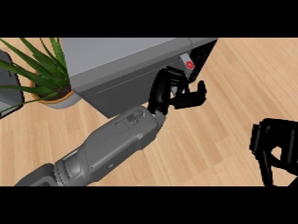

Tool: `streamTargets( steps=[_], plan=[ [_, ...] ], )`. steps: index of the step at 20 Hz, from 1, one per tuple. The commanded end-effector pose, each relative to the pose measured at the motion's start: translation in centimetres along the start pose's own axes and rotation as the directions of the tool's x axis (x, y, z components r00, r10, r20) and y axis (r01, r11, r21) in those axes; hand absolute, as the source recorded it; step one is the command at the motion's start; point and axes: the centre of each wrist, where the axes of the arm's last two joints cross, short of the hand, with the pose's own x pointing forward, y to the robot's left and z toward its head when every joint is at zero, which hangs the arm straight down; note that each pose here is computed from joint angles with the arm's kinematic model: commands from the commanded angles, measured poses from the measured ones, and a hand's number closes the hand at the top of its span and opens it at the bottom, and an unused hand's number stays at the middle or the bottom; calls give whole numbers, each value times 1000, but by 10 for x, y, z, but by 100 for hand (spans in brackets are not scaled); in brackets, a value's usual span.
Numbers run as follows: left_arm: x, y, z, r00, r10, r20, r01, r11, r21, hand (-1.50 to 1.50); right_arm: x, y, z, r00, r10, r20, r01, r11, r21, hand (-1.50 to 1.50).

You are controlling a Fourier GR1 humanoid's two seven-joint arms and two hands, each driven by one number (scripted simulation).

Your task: Pick up the milk, place it into the microwave and close the microwave

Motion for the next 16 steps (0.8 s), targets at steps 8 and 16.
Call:
streamTargets(
  steps=[8,16],
  plan=[
    [-9,26,-12,923,352,-157,-345,936,72,150,-15,44,-2,992,-121,24,121,993,13,150],
    [-33,44,-8,904,384,-185,-390,921,6,150,-14,75,-6,988,-142,55,143,989,-22,150]
  ],
)
